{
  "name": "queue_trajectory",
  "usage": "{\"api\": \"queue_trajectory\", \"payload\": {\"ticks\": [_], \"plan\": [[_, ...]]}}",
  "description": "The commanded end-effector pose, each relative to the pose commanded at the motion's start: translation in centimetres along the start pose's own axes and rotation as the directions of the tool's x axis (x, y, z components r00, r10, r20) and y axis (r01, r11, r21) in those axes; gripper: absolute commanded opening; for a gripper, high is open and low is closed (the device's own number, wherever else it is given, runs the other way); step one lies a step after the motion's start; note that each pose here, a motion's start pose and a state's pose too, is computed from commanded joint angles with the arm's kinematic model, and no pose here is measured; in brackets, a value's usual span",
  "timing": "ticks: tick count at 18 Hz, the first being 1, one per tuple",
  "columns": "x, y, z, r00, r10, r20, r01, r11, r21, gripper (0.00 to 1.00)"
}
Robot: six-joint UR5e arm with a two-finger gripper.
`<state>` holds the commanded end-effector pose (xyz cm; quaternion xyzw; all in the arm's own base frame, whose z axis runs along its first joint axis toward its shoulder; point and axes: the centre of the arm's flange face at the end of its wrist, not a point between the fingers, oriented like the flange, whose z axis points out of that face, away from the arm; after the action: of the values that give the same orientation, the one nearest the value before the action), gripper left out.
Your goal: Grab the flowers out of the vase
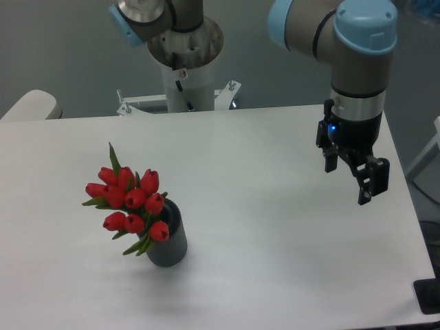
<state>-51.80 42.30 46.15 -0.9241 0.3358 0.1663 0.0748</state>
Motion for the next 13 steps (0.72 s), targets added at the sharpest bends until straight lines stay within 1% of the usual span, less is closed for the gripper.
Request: {"api": "queue_trajectory", "payload": {"ticks": [5, 8, 10, 13], "plan": [[0.2, 0.0, 0.3, 1.000, -0.005, 0.001, 0.005, 1.000, 0.013, 1.00], [0.9, -0.2, 1.3, 1.000, -0.024, -0.018, 0.024, 0.999, 0.026, 1.00], [1.0, -0.5, 1.7, 0.994, -0.110, -0.025, 0.111, 0.993, 0.050, 1.00], [1.9, -0.8, 1.7, 0.969, -0.242, -0.044, 0.244, 0.969, 0.043, 1.00]]}}
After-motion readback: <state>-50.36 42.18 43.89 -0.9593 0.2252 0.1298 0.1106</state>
